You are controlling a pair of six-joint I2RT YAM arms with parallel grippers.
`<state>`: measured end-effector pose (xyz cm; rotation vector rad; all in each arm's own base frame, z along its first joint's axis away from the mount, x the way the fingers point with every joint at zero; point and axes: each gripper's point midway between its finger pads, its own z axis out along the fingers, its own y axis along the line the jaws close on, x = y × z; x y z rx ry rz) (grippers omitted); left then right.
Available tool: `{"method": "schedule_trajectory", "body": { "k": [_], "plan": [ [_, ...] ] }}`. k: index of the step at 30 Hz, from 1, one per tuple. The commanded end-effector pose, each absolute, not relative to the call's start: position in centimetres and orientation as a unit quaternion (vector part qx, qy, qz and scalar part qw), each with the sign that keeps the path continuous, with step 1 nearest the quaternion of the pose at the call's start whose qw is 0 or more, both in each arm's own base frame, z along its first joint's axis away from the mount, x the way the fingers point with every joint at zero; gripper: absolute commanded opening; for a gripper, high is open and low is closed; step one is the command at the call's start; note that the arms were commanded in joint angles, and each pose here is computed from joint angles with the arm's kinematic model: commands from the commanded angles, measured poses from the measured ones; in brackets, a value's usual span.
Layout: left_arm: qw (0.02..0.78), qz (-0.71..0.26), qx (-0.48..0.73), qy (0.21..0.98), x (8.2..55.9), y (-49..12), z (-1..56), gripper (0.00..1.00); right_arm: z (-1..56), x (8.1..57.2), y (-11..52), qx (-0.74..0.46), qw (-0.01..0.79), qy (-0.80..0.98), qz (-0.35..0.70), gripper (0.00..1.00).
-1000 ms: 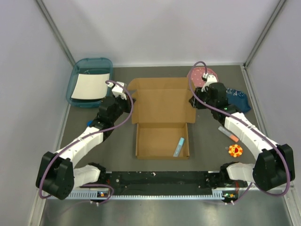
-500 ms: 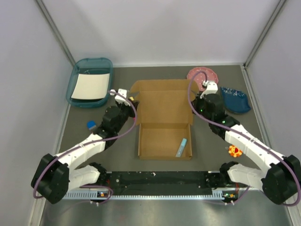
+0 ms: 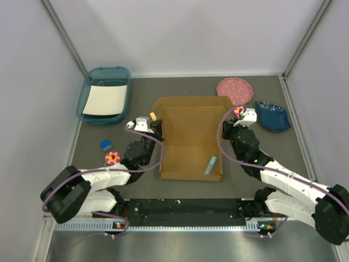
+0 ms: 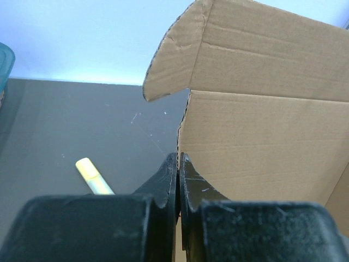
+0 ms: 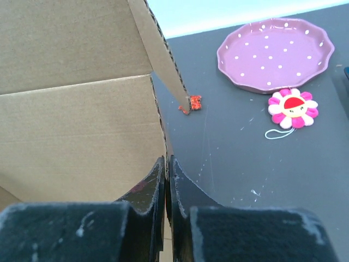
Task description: Fold the paper box
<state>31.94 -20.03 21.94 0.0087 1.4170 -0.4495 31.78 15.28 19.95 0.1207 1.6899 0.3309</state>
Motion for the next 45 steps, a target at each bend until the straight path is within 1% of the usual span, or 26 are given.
{"method": "schedule_trajectory", "body": {
  "k": [1,5,11,14,19,21,27,38,41,43,44,45],
  "plan": [
    [0.786,-0.236,-0.053,0.569,31.1,-19.5,25.8,0.0,22.6,31.2,14.8,0.082,0.704,0.687,0.163,0.0],
    [0.799,-0.257,-0.066,0.539,30.9,-20.3,27.4,0.0,24.0,30.7,14.8,0.077,0.728,0.662,0.162,0.0],
    [0.799,-0.291,-0.063,0.522,31.1,-23.6,29.2,0.0,24.9,31.5,15.1,0.088,0.744,0.643,0.161,0.0],
    [0.794,-0.297,-0.058,0.527,30.3,-25.2,28.3,0.0,24.2,31.1,15.9,0.089,0.74,0.648,0.157,0.0],
    [0.781,-0.294,-0.068,0.546,29.3,-26.0,26.2,0.0,22.2,30.2,16.0,0.103,0.727,0.66,0.158,0.0],
    [0.772,-0.295,-0.072,0.558,28.7,-26.7,25.1,0.01,21.4,29.9,15.6,0.112,0.721,0.666,0.157,0.02],
    [0.759,-0.297,-0.074,0.575,27.5,-27.8,23.2,0.05,19.1,28.7,14.6,0.121,0.706,0.682,0.149,0.03],
    [0.738,-0.304,-0.047,0.6,24.6,-28.7,20.9,0.06,16.1,26.5,12.3,0.123,0.683,0.708,0.133,0.04],
    [0.735,-0.293,-0.034,0.61,23.8,-28.6,19.9,0.06,15.6,25.9,12.2,0.115,0.676,0.715,0.137,0.08],
    [0.736,-0.287,-0.028,0.613,23.6,-28.4,19.6,0.06,14.9,25.4,12.2,0.1,0.666,0.726,0.136,0.15],
    [0.734,-0.284,-0.021,0.616,23.2,-28.3,19.3,0.06,14.9,25.3,12.2,0.096,0.664,0.729,0.138,0.19],
    [0.736,-0.277,-0.017,0.618,23.2,-28.2,19.1,0.07,15.3,25.0,12.3,0.094,0.665,0.726,0.147,0.3]
  ]
}}
